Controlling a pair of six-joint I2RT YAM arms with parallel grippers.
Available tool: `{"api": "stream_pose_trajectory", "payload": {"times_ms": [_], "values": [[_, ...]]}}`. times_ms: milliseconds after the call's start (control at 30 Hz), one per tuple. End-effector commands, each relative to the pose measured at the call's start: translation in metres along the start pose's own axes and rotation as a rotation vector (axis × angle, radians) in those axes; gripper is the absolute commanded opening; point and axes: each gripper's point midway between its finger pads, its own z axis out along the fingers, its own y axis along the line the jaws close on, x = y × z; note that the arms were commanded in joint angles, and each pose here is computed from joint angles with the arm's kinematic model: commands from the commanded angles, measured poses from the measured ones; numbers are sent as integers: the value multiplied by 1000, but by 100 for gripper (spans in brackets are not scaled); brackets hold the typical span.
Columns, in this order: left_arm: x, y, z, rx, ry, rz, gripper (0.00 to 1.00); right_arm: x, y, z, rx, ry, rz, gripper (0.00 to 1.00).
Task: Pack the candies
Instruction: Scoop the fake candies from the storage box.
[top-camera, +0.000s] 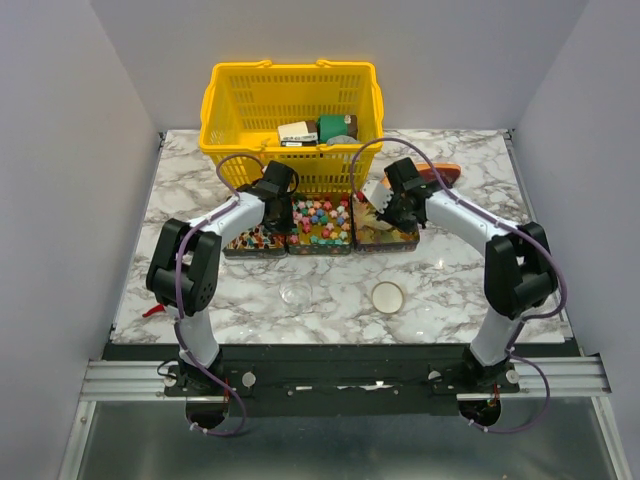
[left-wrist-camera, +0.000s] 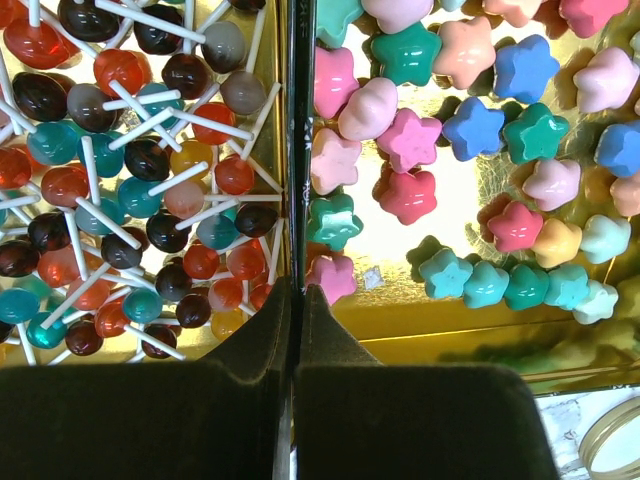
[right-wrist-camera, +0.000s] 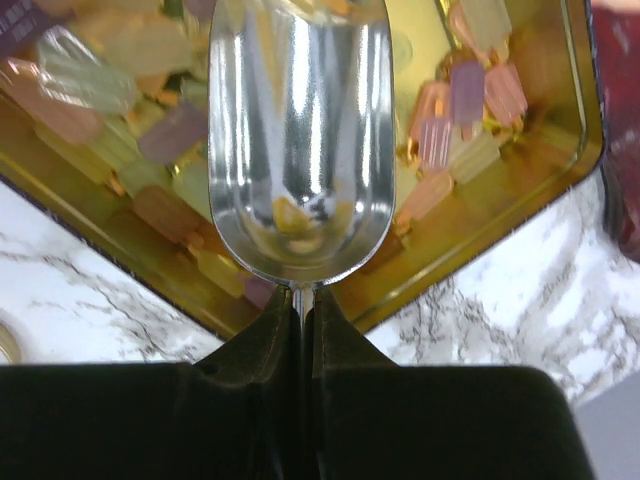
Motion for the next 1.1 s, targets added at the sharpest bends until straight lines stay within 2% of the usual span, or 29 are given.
{"api": "stream_pose_trajectory", "payload": {"times_ms": [0, 267, 467, 833, 1067], "values": [[14, -15, 6, 41, 60, -20, 0, 9, 45, 17, -236, 79, 74, 1], [16, -19, 8, 53, 66, 5, 0, 2, 57, 35, -259, 91, 273, 1], [21, -22, 12, 60, 75, 17, 0, -7, 52, 47, -204, 44, 398, 1], [20, -25, 11, 69, 71, 26, 0, -11, 27, 65, -11, -23, 479, 1], [16, -27, 7, 77, 58, 28, 0, -16, 14, 52, 82, -97, 469, 1]]}}
